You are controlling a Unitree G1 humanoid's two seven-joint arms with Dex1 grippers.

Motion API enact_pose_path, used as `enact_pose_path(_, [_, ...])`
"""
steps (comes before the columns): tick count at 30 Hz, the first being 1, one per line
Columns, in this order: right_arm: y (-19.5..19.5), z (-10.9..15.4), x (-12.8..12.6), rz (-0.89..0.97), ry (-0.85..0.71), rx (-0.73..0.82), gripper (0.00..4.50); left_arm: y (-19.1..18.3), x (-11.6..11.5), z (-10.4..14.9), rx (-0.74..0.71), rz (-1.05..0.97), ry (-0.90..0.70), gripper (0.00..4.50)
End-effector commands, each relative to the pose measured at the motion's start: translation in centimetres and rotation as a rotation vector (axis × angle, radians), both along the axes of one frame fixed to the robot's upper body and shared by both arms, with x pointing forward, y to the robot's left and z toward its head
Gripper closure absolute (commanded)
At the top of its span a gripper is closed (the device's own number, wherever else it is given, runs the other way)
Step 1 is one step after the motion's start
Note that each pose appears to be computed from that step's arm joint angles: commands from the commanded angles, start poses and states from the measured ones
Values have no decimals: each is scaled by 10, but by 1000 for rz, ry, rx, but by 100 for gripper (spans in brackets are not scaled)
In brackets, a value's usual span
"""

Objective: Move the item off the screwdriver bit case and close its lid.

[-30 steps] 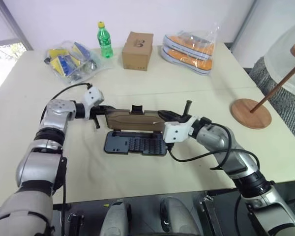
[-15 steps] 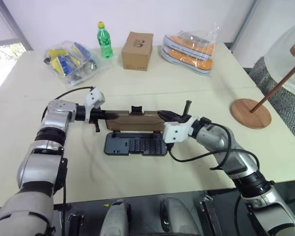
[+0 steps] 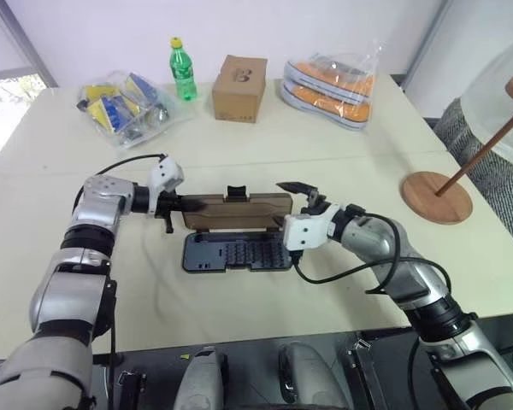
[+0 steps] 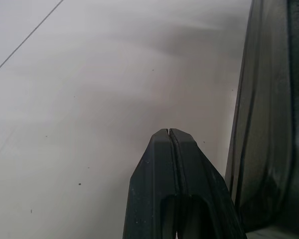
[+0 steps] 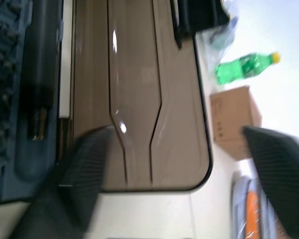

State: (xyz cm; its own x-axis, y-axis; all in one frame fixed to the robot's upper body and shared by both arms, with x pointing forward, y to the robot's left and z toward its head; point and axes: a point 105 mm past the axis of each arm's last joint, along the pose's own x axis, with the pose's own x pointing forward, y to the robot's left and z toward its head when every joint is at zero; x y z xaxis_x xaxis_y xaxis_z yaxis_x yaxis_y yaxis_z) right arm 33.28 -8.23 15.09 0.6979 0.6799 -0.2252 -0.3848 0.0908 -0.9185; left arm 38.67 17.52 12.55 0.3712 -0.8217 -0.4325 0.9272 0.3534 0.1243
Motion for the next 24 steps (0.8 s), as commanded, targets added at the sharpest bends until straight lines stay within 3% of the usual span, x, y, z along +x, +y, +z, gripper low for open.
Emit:
enact_pose_path(1, [-13, 33, -2, -27, 40, 71, 4, -3, 3, 14, -4, -11, -53, 450])
enact_pose_path(6, [-40, 67, -11, -110, 207, 238, 4, -6, 1, 18, -15, -32, -72, 450])
enact_pose_path(10, [-60, 81, -32, -136, 339, 355, 4, -6, -12, 25, -33, -70, -74, 450])
enact_pose_path(16, [-83, 70, -41, -225, 393, 344, 4, 21, -47, 26, 25, -82, -19, 450])
enact_pose_path(24, [-69, 65, -45, -172, 475, 422, 4, 38, -82, 40, 50, -92, 53, 450])
